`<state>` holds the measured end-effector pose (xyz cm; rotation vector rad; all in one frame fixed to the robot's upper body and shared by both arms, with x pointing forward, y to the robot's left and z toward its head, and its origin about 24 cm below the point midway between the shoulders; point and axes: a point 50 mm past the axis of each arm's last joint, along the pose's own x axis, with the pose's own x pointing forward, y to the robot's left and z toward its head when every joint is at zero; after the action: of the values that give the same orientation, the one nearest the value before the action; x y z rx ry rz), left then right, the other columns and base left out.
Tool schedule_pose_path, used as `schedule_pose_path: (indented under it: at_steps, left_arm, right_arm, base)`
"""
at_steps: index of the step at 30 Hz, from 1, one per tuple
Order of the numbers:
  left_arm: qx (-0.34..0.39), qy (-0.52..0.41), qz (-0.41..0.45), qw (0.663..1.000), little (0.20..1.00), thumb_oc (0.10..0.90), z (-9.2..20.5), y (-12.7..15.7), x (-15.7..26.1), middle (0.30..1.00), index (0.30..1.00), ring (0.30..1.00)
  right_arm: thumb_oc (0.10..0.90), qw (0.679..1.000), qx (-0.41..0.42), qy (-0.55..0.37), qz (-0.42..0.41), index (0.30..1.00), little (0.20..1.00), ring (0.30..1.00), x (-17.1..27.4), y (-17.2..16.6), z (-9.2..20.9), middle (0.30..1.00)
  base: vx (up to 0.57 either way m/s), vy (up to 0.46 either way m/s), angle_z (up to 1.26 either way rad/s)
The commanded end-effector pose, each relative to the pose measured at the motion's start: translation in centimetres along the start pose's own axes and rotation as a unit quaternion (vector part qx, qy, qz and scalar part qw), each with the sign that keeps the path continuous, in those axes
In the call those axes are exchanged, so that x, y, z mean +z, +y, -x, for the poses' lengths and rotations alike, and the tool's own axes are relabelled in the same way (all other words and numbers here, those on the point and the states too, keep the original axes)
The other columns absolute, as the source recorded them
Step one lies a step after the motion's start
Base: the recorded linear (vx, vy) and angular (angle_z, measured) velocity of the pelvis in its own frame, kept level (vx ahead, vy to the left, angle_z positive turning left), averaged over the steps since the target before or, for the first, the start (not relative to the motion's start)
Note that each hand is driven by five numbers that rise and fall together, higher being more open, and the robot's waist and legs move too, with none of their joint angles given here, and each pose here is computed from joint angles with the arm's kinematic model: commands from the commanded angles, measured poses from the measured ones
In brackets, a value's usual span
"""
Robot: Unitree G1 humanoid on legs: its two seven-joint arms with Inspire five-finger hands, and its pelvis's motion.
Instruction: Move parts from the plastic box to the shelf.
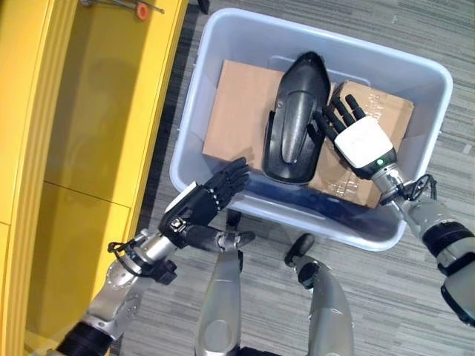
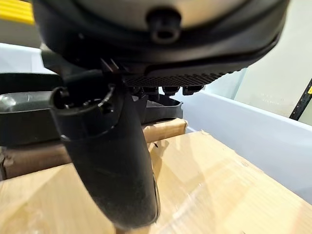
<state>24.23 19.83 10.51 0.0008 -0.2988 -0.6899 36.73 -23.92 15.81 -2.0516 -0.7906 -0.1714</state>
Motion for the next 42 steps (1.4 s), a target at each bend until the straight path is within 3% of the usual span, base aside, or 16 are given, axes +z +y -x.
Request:
schedule_pose_path:
  at_steps: [1, 6, 15, 24, 31, 41, 42]
  left_arm:
    - [-0.055, -0.111, 0.004, 0.992, 1.000, 0.900, -1.6, -2.7, 2.8, 1.000, 1.000, 1.000]
    - [-0.055, -0.115, 0.007, 0.992, 1.000, 0.900, -1.9, -3.0, 2.9, 1.000, 1.000, 1.000]
    - [-0.060, -0.118, 0.011, 0.991, 1.000, 0.900, -2.0, -2.7, 3.1, 1.000, 1.000, 1.000]
    - [-0.059, -0.114, 0.009, 0.992, 1.000, 0.900, -1.7, -2.8, 2.8, 1.000, 1.000, 1.000]
    - [-0.064, -0.111, 0.006, 0.992, 1.000, 0.900, -1.5, -2.8, 2.5, 1.000, 1.000, 1.000]
    - [-0.064, -0.104, 0.003, 0.993, 1.000, 0.900, -1.7, -2.6, 2.4, 1.000, 1.000, 1.000]
    - [-0.065, -0.102, 0.002, 0.993, 1.000, 0.900, -1.8, -2.6, 2.3, 1.000, 1.000, 1.000]
  right_arm:
    - [0.900, 0.991, -0.125, 0.054, 0.015, 1.000, 1.000, 1.000, -4.2, -3.7, -1.3, 1.000]
    - [0.900, 0.991, -0.127, 0.051, 0.003, 1.000, 1.000, 1.000, -4.1, -3.8, -1.3, 1.000]
    - [0.900, 0.993, -0.109, -0.033, 0.044, 1.000, 1.000, 1.000, -2.8, -3.4, -1.5, 1.000]
    - [0.900, 0.979, -0.079, -0.179, 0.066, 1.000, 1.000, 1.000, 0.8, -2.6, -1.3, 1.000]
    - [0.900, 0.976, -0.074, -0.194, 0.065, 1.000, 1.000, 1.000, 1.8, -2.3, -1.3, 1.000]
    - [0.900, 0.986, 0.033, -0.150, 0.072, 1.000, 1.000, 1.000, 1.5, -1.5, -2.3, 1.000]
    - [0.633, 0.986, 0.053, -0.146, 0.067, 0.627, 0.627, 0.627, 1.4, -1.3, -2.3, 0.627]
  base:
    - [0.00, 0.000, 0.00]
    - [0.00, 0.000, 0.00]
    - [-0.01, 0.009, -0.02]
    - [0.00, 0.000, 0.00]
    - [0.00, 0.000, 0.00]
    - [0.00, -0.005, 0.01]
    - [0.00, 0.000, 0.00]
